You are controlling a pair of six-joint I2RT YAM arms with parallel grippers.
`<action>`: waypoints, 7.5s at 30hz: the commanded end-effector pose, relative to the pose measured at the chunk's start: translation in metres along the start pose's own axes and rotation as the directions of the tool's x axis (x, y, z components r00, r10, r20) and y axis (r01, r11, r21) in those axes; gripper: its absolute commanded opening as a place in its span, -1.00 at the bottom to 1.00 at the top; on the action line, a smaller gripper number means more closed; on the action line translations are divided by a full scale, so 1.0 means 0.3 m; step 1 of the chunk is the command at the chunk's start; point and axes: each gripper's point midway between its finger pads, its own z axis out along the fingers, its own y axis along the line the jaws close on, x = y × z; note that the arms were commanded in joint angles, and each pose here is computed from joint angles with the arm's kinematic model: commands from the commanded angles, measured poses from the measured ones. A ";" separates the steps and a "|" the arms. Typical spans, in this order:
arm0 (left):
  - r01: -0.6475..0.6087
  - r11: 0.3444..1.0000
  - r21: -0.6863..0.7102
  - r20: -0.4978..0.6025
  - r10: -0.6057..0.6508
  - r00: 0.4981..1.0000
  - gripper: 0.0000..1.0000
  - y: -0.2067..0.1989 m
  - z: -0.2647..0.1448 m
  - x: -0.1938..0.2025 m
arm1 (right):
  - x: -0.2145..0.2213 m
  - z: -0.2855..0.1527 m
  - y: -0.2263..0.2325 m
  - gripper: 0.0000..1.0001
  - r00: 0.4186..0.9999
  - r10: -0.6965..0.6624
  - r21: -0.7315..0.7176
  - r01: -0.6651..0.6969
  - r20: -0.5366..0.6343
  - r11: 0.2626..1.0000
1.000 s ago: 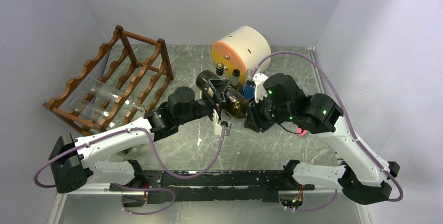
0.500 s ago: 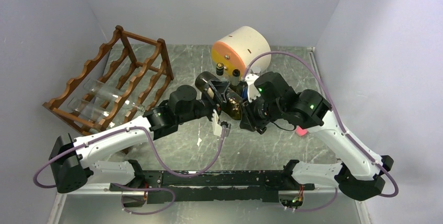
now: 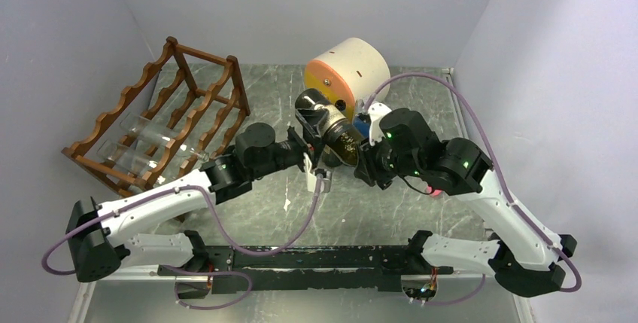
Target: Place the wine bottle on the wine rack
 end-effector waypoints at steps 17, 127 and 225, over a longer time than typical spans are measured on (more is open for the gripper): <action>0.771 0.416 -0.483 0.165 -0.821 0.547 0.96 0.460 -0.495 -0.010 | -0.120 0.182 0.170 -1.00 0.975 -0.026 -0.265 0.086 0.223 0.960; 0.612 0.084 -0.787 0.168 -0.924 0.343 0.98 0.563 -0.690 0.157 | -0.674 1.172 0.510 -0.65 0.866 -0.123 -0.354 0.323 0.484 0.878; 0.462 -0.336 -0.820 0.311 -0.941 -0.132 0.62 0.327 -0.933 0.657 | -0.670 1.317 0.577 -0.56 0.866 -0.208 -0.282 0.362 0.455 0.889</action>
